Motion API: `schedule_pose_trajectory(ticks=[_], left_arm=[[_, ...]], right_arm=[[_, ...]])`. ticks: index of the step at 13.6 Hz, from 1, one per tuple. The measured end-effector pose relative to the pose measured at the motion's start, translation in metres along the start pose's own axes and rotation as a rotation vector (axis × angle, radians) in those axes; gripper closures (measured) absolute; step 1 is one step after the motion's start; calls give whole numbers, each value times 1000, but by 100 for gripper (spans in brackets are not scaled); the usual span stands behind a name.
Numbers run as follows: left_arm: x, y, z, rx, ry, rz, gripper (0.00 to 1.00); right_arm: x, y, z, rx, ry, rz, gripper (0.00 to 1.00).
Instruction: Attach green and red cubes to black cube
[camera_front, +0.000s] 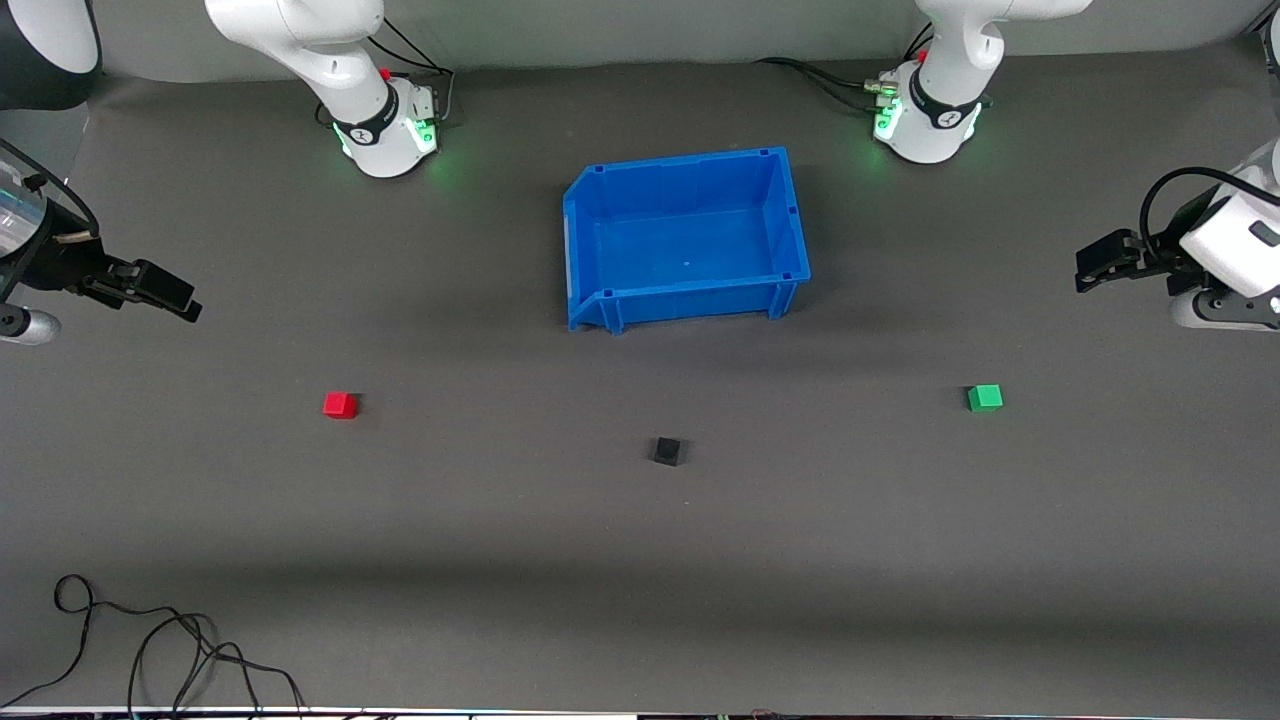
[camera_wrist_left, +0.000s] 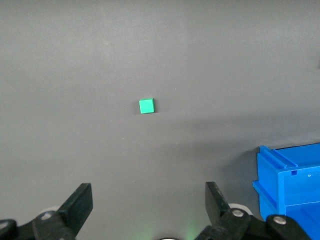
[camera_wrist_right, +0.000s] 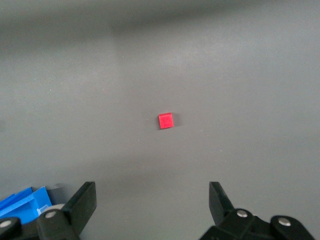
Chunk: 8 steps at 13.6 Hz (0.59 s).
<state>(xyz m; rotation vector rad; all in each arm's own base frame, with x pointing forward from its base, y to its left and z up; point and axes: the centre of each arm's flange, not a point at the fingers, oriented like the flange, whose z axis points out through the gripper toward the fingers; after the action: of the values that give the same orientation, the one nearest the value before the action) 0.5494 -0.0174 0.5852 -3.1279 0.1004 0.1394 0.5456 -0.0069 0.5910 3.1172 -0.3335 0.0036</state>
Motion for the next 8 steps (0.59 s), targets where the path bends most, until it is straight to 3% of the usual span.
schedule_pose_trajectory(ticks=[6, 8], left_arm=[[0, 0, 0, 0, 0, -14, 0], [0, -4, 0, -1, 1, -111, 0]], right_arm=[[0, 0, 0, 0, 0, 0, 0], [0, 0, 0, 0, 0, 0, 0]])
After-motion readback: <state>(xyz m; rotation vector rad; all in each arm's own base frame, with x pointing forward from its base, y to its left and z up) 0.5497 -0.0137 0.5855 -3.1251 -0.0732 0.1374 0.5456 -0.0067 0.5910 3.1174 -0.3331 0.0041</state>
